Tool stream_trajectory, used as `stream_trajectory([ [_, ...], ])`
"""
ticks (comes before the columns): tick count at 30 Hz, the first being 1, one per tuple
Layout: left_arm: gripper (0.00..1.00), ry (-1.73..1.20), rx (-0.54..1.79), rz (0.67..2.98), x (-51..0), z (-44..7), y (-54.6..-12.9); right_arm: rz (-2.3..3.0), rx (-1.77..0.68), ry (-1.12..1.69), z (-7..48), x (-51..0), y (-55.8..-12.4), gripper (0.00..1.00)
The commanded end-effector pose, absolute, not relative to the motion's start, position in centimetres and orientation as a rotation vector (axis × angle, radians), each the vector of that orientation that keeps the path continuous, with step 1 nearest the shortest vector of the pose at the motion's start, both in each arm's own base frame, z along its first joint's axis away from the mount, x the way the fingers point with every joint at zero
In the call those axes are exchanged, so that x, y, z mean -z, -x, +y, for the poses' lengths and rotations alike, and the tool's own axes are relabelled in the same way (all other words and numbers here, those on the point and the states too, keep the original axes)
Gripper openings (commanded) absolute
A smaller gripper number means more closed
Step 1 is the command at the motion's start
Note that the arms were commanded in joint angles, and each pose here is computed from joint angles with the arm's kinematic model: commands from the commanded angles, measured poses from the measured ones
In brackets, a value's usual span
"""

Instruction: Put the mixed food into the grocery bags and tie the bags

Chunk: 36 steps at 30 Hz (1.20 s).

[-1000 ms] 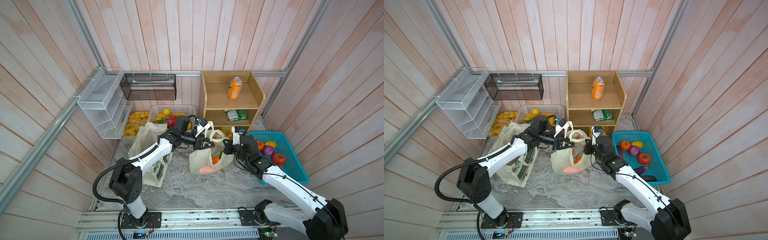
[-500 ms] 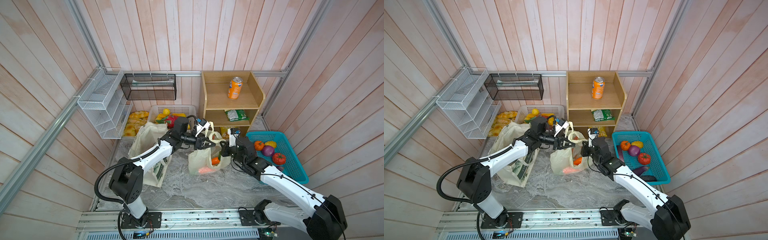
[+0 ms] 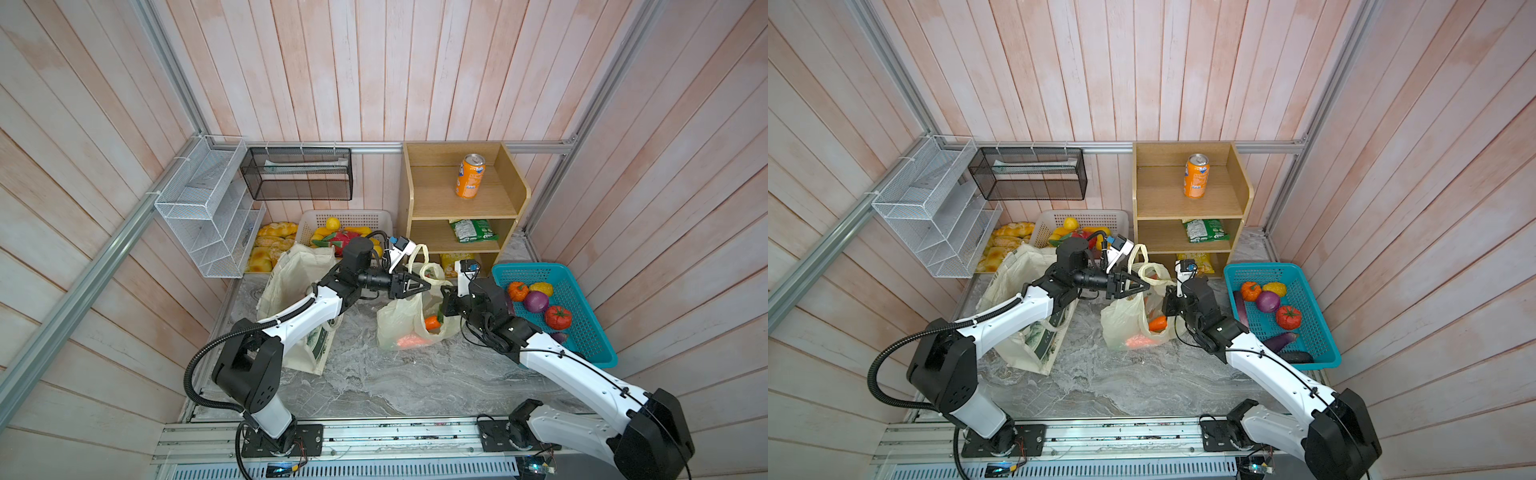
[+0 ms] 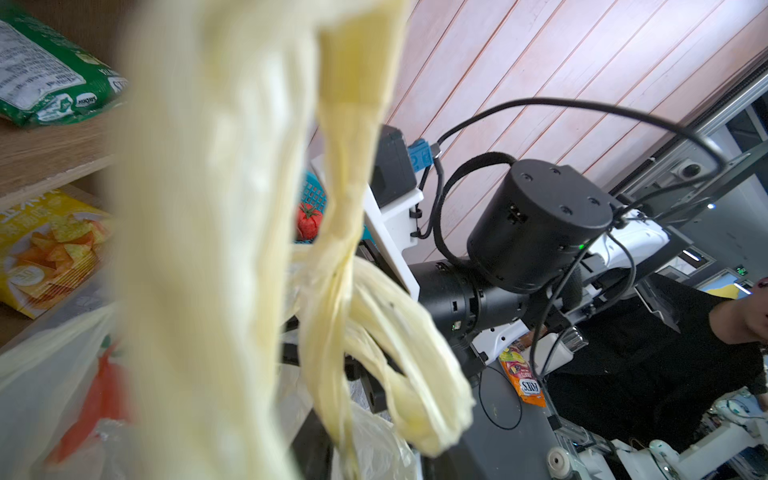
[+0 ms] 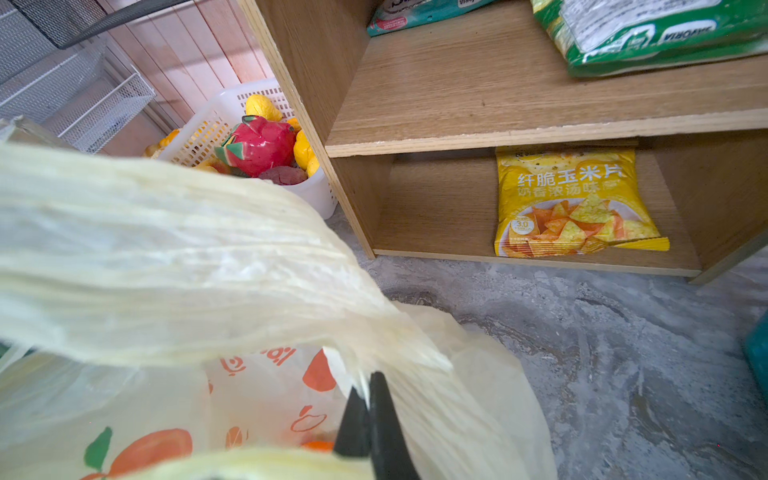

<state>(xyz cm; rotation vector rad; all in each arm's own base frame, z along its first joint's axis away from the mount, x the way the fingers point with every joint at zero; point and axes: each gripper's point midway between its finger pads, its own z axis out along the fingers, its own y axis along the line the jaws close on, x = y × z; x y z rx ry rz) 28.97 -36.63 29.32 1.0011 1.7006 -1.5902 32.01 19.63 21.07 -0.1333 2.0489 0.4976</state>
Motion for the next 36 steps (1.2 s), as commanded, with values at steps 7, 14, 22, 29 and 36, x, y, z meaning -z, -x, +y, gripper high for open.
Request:
stream_trajectory([
  [7, 0.38, -0.952, 1.556, 1.657, -30.8, -36.7, -28.8, 2.051, -0.431, 0.162, 19.9, -20.8, -31.4, 0.00],
  [14, 0.40, -0.927, 1.531, 1.665, -30.8, -36.7, -29.3, 2.055, -0.388, 0.183, 20.4, -20.7, -30.9, 0.00],
  [22, 0.41, -0.868, 1.486, 1.677, -30.6, -36.2, -30.4, 2.071, -0.341, 0.192, 19.9, -19.8, -30.5, 0.00],
  [29, 0.43, -0.825, 1.476, 1.672, -30.9, -35.7, -31.0, 2.084, -0.317, 0.209, 19.9, -19.0, -30.3, 0.00],
  [36, 0.44, -0.824, 1.473, 1.683, -30.1, -35.7, -31.2, 2.082, -0.320, 0.258, 20.6, -19.0, -29.9, 0.00],
])
